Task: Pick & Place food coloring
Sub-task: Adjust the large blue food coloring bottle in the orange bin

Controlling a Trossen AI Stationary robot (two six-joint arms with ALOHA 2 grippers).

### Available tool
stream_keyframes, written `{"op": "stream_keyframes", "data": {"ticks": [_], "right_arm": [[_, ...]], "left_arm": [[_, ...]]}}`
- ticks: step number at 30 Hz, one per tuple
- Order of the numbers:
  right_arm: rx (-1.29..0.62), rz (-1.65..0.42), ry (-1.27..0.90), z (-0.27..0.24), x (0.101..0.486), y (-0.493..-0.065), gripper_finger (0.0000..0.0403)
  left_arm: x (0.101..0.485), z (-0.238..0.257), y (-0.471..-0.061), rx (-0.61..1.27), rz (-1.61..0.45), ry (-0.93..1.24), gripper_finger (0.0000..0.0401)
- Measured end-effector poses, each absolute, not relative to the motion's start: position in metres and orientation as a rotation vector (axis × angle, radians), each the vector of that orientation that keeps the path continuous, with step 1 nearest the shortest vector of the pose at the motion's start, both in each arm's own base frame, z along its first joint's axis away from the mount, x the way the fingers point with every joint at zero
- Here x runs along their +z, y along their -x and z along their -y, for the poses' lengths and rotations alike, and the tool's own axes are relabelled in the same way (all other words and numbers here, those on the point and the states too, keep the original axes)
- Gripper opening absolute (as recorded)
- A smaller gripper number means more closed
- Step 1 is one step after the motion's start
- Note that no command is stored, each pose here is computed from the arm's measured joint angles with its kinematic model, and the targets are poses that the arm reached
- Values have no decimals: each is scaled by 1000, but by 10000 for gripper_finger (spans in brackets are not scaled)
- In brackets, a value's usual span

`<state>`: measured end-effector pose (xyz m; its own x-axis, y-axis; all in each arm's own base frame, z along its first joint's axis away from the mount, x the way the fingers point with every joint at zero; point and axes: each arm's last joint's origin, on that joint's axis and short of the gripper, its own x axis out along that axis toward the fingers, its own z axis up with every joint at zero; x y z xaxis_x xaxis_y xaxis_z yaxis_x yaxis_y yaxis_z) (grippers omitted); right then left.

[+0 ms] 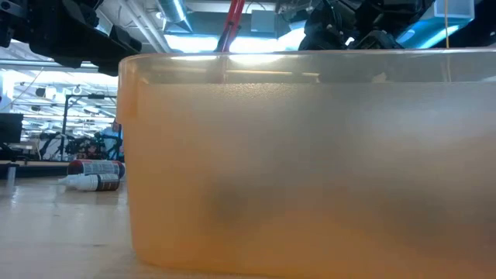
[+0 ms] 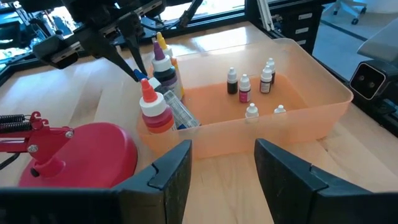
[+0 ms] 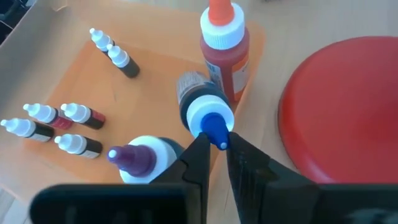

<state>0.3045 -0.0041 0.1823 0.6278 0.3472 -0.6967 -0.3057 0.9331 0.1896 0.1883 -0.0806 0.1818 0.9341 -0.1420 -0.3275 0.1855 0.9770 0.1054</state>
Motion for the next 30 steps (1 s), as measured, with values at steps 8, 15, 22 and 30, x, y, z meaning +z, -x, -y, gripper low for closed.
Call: {"op": "stream_keyframes", "data": {"ticks": [8,15,22,30], "right_arm": [[389,-792,-35,4,183,-305,47],[391,-777,-31,4,184,-306,6],[403,-750,-56,3,186,-308,16],[400,-731,-56,4,188,-310,8]], "left_arm": [[182,81,-188,-168,-325,-136,170],[182,81,-188,-168,-325,-136,170],[182,81,-188,-168,-325,-136,170],[182,81,-188,-168,-325,-136,169]]}}
